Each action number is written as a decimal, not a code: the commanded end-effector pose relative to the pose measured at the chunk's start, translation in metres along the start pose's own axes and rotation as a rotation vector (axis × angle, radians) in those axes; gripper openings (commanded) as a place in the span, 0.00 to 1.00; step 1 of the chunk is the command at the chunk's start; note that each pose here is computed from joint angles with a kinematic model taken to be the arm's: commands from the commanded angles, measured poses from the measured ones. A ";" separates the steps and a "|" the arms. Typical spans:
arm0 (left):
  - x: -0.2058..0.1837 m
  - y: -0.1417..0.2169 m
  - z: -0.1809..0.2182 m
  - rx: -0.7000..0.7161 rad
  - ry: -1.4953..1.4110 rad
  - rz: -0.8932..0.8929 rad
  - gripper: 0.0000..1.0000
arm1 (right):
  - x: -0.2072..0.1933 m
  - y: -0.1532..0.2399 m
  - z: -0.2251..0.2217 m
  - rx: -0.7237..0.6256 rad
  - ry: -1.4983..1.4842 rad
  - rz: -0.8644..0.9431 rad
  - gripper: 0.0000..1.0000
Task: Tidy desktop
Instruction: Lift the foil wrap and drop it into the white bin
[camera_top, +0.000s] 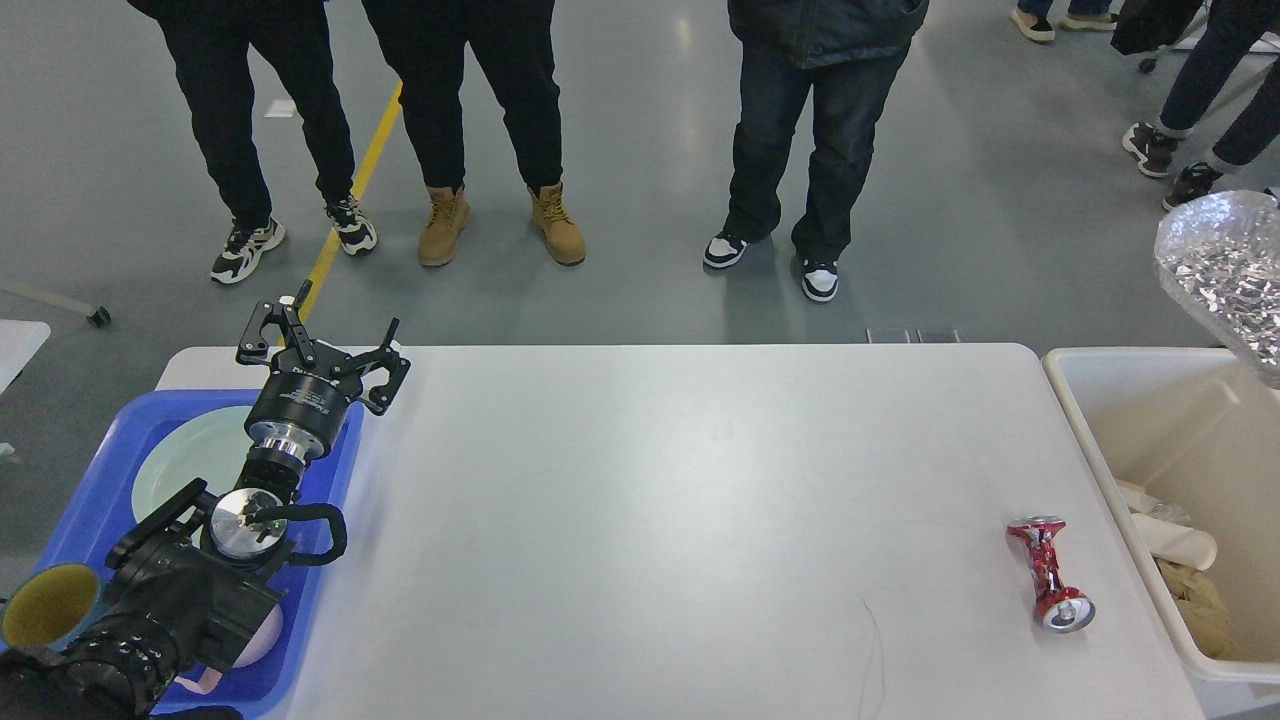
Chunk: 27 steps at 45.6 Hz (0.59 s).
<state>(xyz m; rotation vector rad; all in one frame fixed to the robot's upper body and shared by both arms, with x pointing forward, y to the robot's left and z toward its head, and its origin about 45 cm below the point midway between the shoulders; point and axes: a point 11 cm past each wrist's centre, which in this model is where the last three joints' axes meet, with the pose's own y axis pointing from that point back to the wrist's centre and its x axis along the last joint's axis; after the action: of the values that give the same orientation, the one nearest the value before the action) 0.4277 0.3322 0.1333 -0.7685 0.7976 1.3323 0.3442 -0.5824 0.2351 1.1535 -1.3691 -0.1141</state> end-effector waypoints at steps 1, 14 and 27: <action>0.000 0.000 0.000 0.000 0.000 0.000 0.96 | -0.025 -0.017 0.053 -0.094 -0.029 0.073 0.00; 0.000 0.000 0.000 0.000 0.000 0.000 0.96 | -0.049 -0.033 0.105 -0.179 -0.031 0.125 0.64; 0.000 0.000 0.000 0.000 0.000 0.000 0.96 | -0.057 -0.038 0.104 -0.177 -0.005 0.125 1.00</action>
<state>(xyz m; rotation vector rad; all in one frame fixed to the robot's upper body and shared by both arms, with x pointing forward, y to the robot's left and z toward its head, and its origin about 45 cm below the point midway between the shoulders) 0.4277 0.3324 0.1332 -0.7682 0.7976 1.3328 0.2647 -0.6274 0.1527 0.9078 -1.4144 -0.1446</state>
